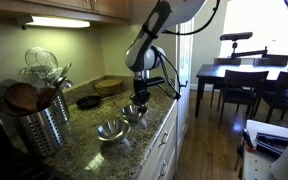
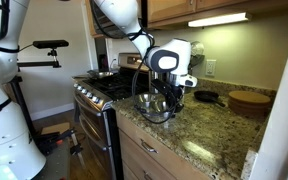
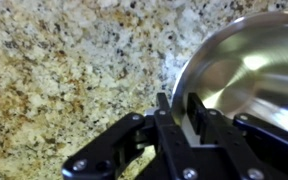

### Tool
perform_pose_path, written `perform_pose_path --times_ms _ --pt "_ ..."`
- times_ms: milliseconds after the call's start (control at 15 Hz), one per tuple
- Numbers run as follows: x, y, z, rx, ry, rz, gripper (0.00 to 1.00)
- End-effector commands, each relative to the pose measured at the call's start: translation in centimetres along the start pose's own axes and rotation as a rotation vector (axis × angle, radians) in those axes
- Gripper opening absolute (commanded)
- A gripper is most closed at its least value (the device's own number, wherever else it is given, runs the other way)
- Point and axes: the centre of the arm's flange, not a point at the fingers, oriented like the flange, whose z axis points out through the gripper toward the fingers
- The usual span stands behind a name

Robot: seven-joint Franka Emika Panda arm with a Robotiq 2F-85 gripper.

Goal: Put the silver bowl on the right inside the silver bowl on the left

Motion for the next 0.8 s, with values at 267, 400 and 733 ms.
perform_pose_path --times_ms 267,400,733 --pt "0.5 0.1 -3.4 0.012 0.053 -0.001 0.02" --pt "0.7 0.1 -4.5 0.016 0.073 -0.002 0.02" --pt "0.9 0.0 -7.2 0.058 0.116 -0.011 0.02"
